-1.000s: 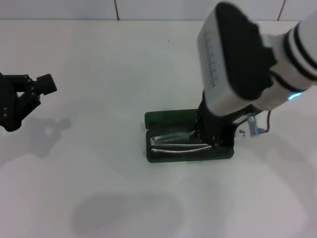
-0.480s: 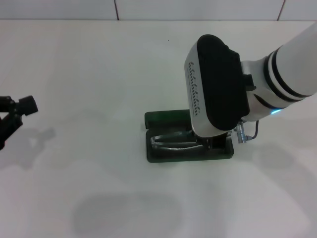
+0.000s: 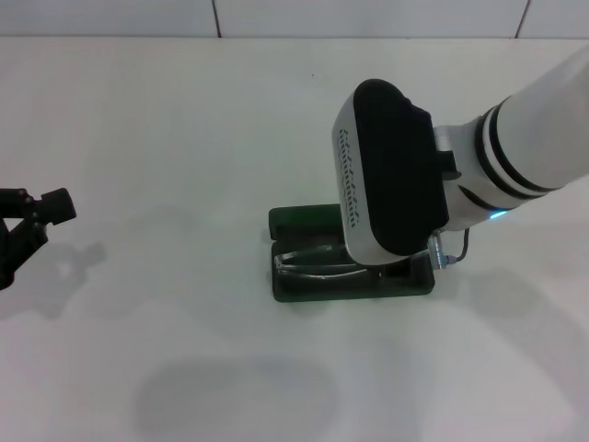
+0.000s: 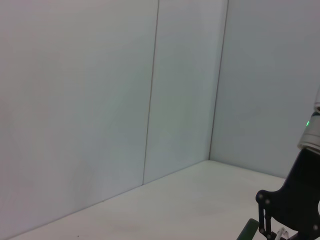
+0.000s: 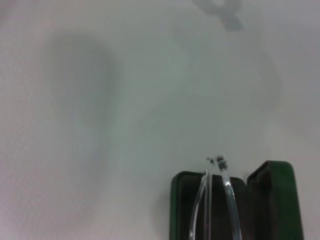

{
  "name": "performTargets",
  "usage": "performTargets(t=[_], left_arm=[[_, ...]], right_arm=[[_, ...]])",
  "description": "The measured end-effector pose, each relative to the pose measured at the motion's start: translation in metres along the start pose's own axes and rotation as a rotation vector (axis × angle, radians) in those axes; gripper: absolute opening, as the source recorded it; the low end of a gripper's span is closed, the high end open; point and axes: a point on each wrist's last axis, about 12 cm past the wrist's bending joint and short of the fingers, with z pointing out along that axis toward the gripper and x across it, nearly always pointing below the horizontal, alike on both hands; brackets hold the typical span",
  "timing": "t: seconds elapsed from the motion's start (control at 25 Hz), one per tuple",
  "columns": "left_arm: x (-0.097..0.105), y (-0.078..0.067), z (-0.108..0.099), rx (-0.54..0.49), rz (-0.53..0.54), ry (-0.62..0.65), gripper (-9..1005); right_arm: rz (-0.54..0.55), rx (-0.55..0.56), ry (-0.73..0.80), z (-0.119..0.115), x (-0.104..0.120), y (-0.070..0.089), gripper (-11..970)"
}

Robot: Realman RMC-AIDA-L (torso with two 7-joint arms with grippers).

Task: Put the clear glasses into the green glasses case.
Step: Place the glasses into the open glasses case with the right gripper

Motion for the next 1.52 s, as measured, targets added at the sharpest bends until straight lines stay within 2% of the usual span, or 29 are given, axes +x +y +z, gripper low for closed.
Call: performTargets(t=[0.64, 1.52], left_arm=[[0.0, -0.002, 0.01, 0.021, 0.008, -0.017, 53], [-0.001, -0.001, 0.015, 0.04, -0.006, -0.013, 59]], right_arm=[[-0.007, 0.038, 0.031, 0.022, 0.004, 0.006, 69], [0.028, 0.075, 0.038, 0.027, -0.004, 0.007, 70]])
